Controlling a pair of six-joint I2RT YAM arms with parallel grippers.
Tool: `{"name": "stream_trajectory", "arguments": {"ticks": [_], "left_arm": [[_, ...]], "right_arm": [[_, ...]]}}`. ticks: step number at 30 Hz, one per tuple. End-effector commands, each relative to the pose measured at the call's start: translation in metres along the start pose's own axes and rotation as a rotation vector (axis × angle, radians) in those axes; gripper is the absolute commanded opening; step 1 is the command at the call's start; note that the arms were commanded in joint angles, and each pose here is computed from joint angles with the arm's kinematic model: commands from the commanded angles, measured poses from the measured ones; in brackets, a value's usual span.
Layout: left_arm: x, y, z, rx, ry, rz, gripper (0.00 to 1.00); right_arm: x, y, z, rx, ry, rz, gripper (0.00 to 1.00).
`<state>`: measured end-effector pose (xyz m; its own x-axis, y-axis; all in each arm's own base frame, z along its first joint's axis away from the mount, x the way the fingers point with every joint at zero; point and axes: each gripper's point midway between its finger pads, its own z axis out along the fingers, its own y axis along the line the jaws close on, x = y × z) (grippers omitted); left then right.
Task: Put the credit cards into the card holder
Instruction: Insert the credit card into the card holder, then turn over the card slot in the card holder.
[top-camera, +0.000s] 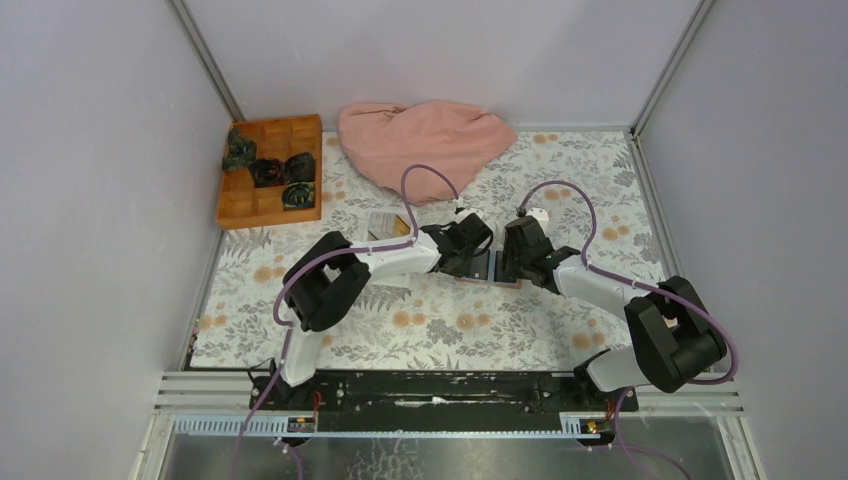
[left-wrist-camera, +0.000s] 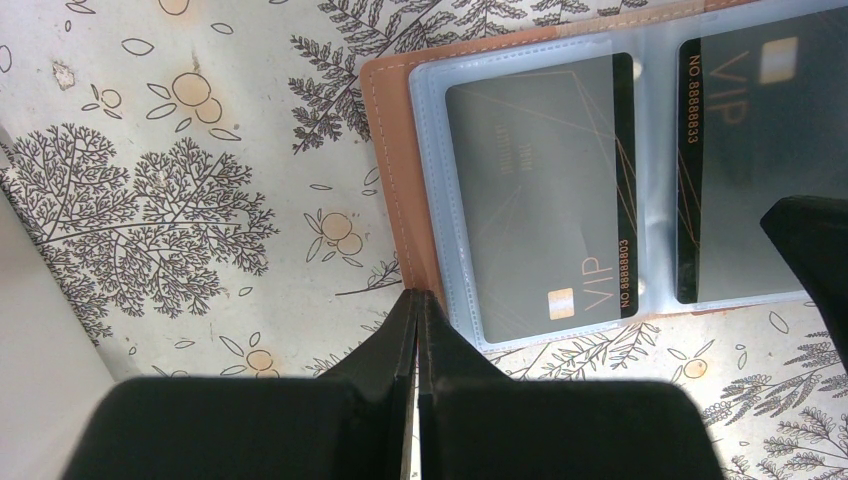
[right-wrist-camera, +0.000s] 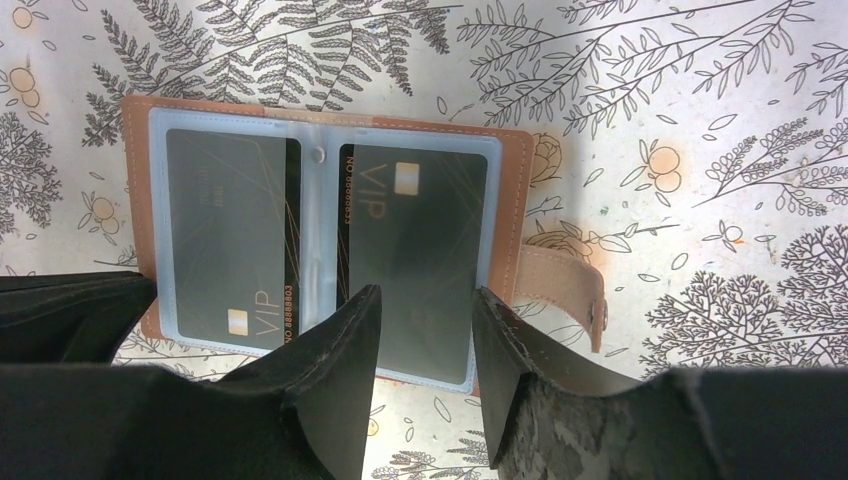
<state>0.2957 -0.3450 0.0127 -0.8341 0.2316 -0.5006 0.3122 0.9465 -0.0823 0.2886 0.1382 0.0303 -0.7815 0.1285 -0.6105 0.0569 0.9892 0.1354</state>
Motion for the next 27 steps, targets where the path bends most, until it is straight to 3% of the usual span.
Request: {"name": "stream_trajectory", "arguments": {"ticks": [1, 27], "left_arm": [[0.049, -0.0061, 0.0198, 0.03, 0.136, 0.027, 0.0], [0.0506, -0.0049, 0.0206, 0.027, 0.14, 0.027, 0.0]], "right_arm": [[-0.0215, 0.0034, -0.0089, 0.012, -0.066, 0.013, 0.47], [-0.0151, 0.0018, -0.0055, 0.016, -0.048, 0.011, 0.48]]}}
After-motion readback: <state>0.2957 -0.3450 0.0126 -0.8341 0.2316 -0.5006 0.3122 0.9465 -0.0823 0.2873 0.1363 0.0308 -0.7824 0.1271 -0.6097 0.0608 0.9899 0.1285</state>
